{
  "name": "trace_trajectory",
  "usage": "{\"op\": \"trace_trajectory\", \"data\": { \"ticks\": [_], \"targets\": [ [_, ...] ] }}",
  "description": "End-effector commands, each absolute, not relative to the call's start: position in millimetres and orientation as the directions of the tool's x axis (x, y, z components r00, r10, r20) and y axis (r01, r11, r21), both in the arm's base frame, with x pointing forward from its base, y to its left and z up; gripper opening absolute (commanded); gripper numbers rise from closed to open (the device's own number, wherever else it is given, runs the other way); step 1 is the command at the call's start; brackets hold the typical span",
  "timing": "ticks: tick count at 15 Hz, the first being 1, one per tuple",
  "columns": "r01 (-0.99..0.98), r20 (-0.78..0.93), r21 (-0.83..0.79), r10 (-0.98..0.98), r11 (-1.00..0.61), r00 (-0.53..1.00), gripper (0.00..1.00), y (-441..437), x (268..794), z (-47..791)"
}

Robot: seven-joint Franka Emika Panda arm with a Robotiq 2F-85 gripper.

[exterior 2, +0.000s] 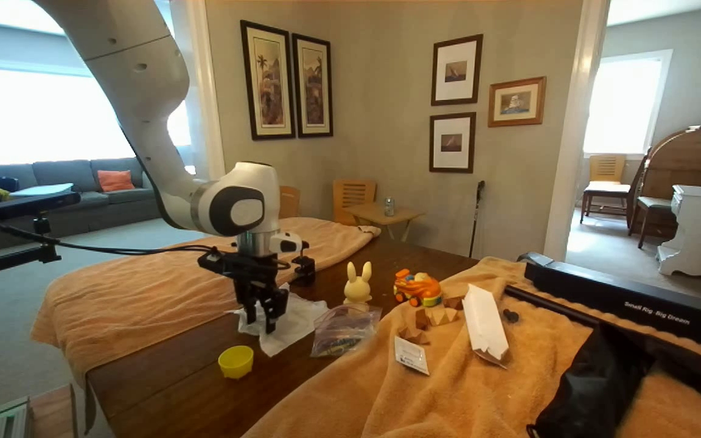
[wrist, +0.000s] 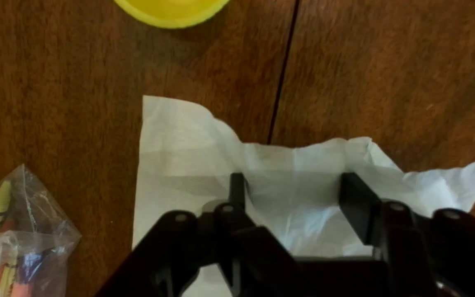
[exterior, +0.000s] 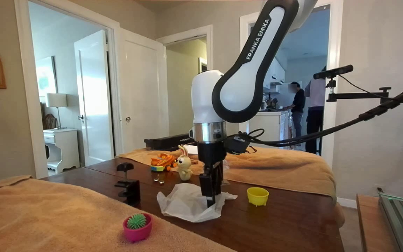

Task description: Use the napkin to wipe the table.

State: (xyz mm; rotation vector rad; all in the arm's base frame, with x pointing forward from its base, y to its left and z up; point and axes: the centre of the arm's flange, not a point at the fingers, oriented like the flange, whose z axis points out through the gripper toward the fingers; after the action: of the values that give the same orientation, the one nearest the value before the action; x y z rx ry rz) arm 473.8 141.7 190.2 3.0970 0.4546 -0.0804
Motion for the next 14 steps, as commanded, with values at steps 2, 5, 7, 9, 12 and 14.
{"op": "trace_trajectory", "data": {
  "ticks": [2,5,7,9,12,14],
  "targets": [
    [0.263,-0.033,0.007,0.263,-0.965,0.964,0.24,146.9,481.5,190.9],
    [0.259,-0.027,0.013,0.258,-0.966,0.966,0.04,144.6,482.7,193.7],
    [0.25,-0.021,0.021,0.249,-0.968,0.968,0.0,140.1,484.4,197.3],
    [0.226,-0.009,0.024,0.225,-0.974,0.974,0.0,130.2,487.8,202.8],
    [0.189,0.005,0.032,0.189,-0.981,0.982,0.0,112.9,492.3,210.9],
    [0.179,0.019,0.036,0.18,-0.983,0.984,0.0,107.1,494.6,218.1]
  ]
}}
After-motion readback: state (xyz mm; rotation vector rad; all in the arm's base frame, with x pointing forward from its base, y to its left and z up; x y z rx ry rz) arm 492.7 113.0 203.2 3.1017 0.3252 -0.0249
